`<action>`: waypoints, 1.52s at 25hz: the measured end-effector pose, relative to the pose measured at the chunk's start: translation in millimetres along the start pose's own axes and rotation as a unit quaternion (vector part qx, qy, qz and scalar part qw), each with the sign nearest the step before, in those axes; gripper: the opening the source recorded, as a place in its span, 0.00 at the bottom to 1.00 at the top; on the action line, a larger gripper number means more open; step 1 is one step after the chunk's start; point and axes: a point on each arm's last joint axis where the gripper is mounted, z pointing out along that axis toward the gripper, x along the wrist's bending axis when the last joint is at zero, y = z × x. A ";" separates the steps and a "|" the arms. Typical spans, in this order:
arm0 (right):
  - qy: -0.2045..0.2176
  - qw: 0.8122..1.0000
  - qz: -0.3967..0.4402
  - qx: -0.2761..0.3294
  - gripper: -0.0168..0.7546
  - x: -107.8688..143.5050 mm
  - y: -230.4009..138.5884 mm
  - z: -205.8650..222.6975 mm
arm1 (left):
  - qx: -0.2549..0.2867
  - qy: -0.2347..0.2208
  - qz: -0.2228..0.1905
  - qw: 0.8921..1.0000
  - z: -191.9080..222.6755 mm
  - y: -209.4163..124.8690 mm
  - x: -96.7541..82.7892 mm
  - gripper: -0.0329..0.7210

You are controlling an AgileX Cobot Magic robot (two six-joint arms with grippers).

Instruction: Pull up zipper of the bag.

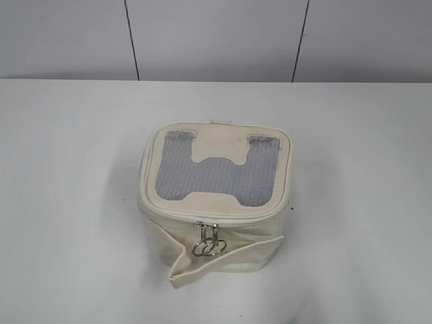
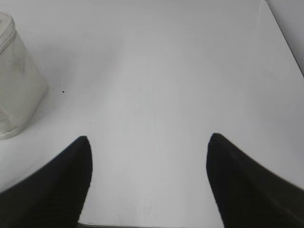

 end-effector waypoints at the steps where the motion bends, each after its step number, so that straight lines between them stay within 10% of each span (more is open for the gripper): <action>1: 0.000 1.000 0.000 0.000 0.78 0.0 0.0 0.0 | 0.000 0.000 0.000 1.000 0.0 0.0 0.0 0.52; 38: 0.000 1.000 0.000 0.000 0.78 0.0 0.1 0.0 | 0.000 0.000 0.000 1.000 0.0 0.0 0.0 0.52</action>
